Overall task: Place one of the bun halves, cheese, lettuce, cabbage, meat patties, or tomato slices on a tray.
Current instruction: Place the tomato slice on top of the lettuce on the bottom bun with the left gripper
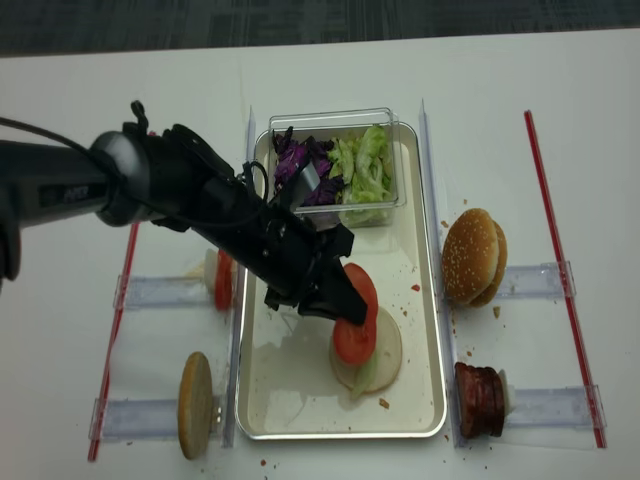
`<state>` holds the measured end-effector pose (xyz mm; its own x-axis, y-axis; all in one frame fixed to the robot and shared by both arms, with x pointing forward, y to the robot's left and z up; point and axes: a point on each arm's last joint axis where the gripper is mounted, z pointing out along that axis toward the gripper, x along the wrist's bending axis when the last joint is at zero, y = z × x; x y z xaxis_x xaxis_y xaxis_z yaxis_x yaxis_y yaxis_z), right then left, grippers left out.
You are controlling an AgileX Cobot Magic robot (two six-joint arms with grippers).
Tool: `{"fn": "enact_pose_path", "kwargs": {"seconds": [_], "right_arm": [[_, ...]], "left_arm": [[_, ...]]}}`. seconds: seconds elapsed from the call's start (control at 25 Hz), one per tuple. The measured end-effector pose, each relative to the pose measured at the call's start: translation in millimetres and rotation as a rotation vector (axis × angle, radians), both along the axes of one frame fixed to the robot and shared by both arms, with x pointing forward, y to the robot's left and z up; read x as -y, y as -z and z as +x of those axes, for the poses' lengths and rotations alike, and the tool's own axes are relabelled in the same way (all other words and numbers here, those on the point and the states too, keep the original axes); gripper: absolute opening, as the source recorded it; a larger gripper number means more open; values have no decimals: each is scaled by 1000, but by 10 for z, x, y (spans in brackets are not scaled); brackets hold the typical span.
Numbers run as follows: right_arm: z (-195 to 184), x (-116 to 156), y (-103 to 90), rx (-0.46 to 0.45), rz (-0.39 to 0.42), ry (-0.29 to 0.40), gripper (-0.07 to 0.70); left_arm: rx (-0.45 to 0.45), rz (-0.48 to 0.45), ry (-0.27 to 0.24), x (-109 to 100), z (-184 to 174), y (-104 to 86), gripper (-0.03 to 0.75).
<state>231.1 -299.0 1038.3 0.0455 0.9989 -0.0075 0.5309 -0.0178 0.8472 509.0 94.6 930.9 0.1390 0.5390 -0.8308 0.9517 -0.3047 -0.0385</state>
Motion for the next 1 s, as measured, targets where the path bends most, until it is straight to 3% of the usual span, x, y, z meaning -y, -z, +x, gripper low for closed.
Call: {"fn": "enact_pose_path", "kwargs": {"seconds": [0.2, 0.56, 1.0], "right_arm": [[0, 0, 0, 0, 0, 0, 466], [0, 0, 0, 0, 5, 3, 466], [-1, 0, 1, -2, 5, 3, 466]], "left_arm": [[3, 24, -3, 102, -20, 133, 26], [-18, 23, -58, 139, 18, 223, 25], [-41, 35, -59, 146, 14, 293, 25]]}}
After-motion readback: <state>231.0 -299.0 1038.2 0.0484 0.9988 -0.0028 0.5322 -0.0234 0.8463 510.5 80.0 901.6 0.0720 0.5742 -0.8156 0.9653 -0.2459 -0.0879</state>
